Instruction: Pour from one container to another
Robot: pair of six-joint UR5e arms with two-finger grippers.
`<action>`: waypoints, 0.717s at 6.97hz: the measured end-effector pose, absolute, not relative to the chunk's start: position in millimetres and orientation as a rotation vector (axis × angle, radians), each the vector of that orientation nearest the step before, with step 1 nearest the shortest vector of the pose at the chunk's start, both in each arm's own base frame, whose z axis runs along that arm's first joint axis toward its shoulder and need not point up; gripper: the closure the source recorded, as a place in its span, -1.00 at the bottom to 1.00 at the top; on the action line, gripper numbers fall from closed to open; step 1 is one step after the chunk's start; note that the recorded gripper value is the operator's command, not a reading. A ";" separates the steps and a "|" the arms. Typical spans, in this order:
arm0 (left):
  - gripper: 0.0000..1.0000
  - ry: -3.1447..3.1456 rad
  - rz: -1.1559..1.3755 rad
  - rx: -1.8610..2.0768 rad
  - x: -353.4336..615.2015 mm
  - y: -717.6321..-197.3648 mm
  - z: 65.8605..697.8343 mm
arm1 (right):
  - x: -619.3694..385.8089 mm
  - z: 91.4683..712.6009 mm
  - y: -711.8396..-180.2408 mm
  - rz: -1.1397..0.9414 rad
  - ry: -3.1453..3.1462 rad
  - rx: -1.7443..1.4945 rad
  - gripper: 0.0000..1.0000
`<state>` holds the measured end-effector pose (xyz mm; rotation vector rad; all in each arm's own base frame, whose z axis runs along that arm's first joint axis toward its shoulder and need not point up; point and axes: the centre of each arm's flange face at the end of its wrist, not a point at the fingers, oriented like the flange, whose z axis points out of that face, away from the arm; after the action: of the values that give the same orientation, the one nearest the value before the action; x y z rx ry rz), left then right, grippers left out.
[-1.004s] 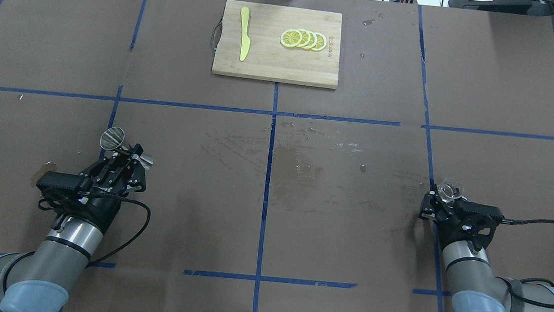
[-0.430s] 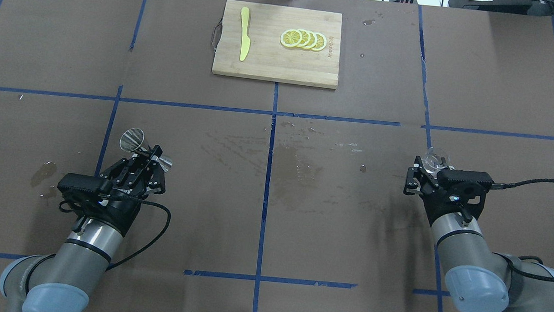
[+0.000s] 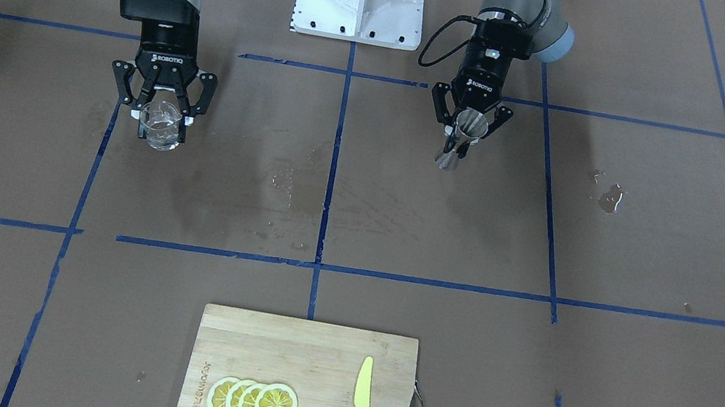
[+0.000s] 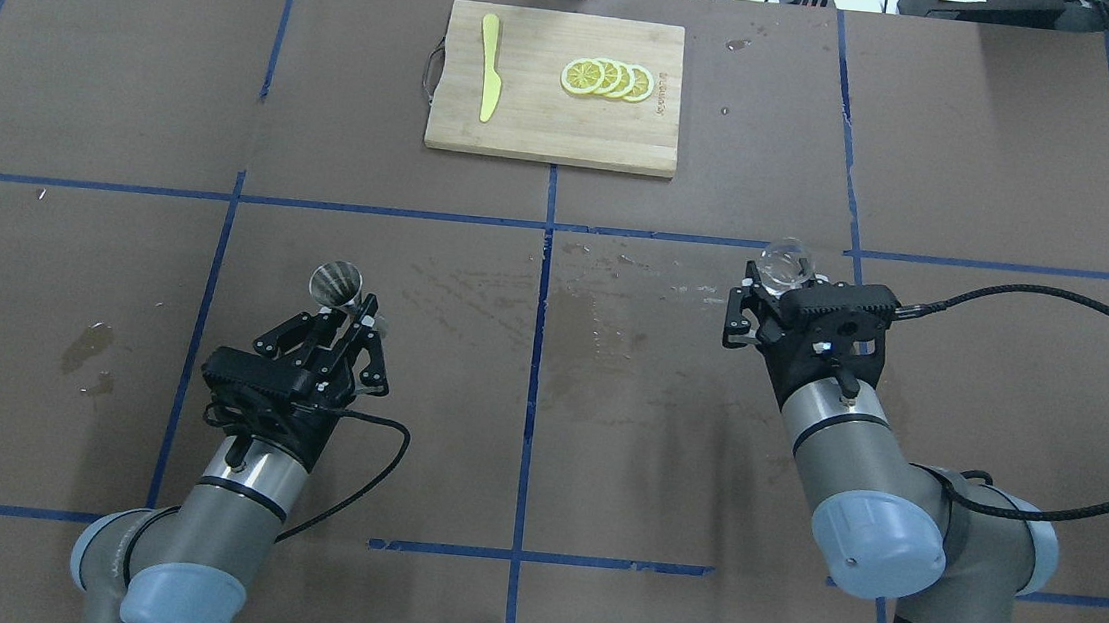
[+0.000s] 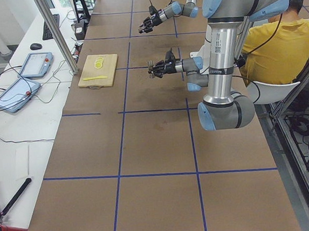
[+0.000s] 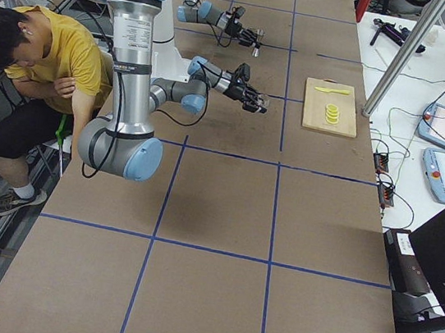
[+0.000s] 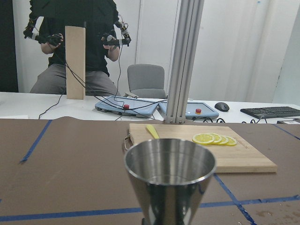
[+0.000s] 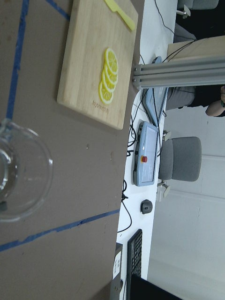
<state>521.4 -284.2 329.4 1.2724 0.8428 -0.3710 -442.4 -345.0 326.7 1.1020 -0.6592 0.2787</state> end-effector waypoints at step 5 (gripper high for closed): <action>1.00 0.907 -0.101 1.257 557.4 -354.4 267.7 | -457.3 255.7 -343.5 0.206 -0.748 1.127 0.98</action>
<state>557.4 -354.4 267.7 1.2568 0.9072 -0.1007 -457.3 -343.5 255.7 1.1269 -0.7480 0.2056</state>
